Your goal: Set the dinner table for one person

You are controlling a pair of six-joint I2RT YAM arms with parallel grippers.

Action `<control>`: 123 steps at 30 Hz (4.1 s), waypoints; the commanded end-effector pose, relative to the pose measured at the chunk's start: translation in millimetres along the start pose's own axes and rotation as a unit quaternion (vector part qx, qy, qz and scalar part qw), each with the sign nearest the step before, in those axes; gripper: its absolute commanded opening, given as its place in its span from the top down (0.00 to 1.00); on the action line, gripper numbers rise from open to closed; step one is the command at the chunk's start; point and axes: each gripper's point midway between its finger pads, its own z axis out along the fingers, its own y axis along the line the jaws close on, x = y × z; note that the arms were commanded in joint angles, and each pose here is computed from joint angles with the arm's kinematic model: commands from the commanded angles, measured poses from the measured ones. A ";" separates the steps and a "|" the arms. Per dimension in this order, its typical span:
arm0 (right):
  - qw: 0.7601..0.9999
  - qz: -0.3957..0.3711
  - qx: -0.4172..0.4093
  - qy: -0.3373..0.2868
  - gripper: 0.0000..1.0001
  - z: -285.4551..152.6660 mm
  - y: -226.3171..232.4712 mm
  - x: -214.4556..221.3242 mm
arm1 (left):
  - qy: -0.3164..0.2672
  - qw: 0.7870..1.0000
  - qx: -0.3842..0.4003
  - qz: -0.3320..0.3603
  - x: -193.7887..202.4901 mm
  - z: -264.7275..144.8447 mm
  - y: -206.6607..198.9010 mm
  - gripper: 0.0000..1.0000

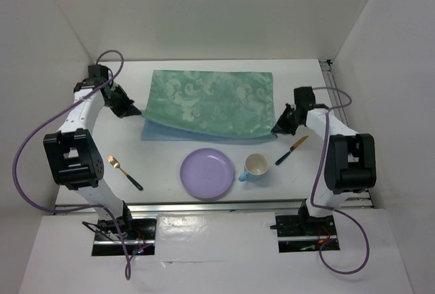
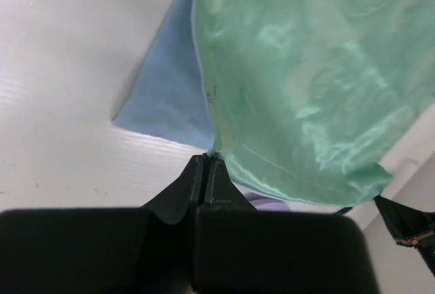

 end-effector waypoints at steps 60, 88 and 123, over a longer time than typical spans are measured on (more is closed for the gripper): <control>0.998 -0.024 0.011 -0.057 1.00 -0.1 -16.1 -34.6 | 0.065 0.998 -0.019 0.021 33.1 39.3 45.8 1.00; 1.000 -0.006 0.002 -0.025 0.20 4.3 -18.9 -15.1 | 0.055 0.996 -0.065 -0.020 37.4 74.9 79.4 0.31; 0.984 -0.018 -0.087 -0.153 1.00 -59.1 78.4 -105.9 | -0.106 0.991 0.061 0.051 -48.6 -60.1 -43.1 1.00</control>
